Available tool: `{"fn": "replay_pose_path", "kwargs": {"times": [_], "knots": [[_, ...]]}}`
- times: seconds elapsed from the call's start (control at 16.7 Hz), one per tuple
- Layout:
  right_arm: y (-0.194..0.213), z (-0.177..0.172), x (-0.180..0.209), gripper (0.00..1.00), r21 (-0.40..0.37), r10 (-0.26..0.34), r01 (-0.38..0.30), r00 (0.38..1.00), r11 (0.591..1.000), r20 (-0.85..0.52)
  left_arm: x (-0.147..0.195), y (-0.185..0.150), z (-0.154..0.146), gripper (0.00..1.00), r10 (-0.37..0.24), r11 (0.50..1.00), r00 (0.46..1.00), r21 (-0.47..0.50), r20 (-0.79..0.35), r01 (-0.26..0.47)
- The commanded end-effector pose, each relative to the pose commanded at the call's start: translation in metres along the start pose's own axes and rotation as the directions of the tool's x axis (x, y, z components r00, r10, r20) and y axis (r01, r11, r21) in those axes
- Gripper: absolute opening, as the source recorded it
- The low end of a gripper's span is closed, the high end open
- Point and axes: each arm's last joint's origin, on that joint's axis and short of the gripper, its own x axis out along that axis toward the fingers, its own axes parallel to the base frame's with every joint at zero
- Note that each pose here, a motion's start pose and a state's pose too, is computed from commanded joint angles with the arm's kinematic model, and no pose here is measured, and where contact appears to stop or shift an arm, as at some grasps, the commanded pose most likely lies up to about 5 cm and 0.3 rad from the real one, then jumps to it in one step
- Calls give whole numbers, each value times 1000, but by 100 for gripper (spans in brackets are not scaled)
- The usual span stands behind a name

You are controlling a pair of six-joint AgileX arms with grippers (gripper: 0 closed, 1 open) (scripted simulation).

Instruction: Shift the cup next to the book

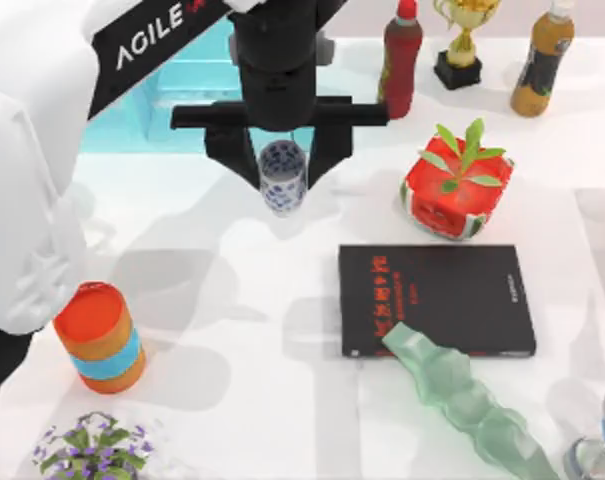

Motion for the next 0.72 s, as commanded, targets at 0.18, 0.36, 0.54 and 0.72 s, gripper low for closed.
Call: {"fn": "replay_pose_path", "kwargs": {"times": [0.18,0.36,0.54,0.72], "knots": [[0,0,0,100,0,0,0,1000,1000,0,7,-4,-4,0,10,1000,1000,-10,-27,-11],[0,0,0,100,0,0,0,1000,1000,0,7,-4,-4,0,10,1000,1000,-10,-27,-11],[0,0,0,100,0,0,0,1000,1000,0,6,-2,-2,0,8,1000,1000,-12,-22,-8],[0,0,0,100,0,0,0,1000,1000,0,21,-4,-2,0,5,1000,1000,-9,-17,-5]]}}
